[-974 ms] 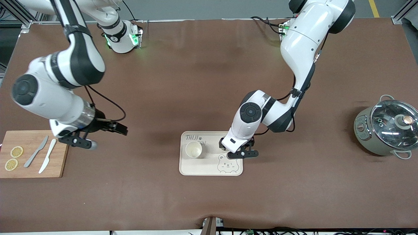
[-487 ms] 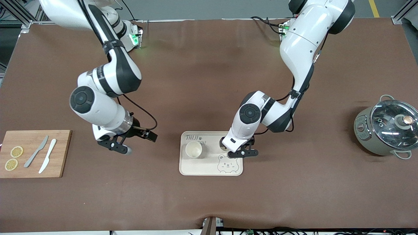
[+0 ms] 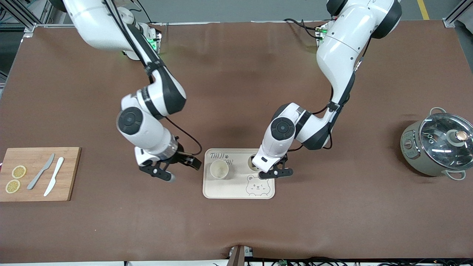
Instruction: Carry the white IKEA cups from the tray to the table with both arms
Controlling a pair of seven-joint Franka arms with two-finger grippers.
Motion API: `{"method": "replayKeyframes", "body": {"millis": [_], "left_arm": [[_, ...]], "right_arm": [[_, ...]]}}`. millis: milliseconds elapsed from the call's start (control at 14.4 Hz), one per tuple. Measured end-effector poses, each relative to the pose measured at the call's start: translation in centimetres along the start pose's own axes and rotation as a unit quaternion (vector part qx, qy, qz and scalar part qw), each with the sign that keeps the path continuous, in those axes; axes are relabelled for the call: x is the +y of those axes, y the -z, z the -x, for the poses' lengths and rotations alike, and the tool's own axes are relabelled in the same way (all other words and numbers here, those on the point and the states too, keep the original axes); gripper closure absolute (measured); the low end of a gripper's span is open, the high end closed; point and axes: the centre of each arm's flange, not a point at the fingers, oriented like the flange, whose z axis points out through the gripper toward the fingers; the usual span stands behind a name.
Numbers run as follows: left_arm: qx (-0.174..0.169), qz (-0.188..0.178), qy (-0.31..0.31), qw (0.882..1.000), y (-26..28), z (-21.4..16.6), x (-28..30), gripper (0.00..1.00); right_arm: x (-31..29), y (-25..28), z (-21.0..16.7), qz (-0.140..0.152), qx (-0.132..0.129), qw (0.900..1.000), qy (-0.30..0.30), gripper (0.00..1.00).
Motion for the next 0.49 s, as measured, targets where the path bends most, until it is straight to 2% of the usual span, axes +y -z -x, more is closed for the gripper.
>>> {"method": "replayKeyframes", "body": {"millis": [417,487], "left_arm": [[0.001,0.001,0.001,1.000,0.0,0.0,0.0,0.97],[0.001,0.001,0.001,1.000,0.1,0.0,0.1,0.96]], "right_arm": [[-1.6,-4.8,1.1,-0.005,0.004,1.000,0.006,0.00],[-1.7,-5.3,1.3,-0.004,0.004,1.000,0.008,0.00]]}}
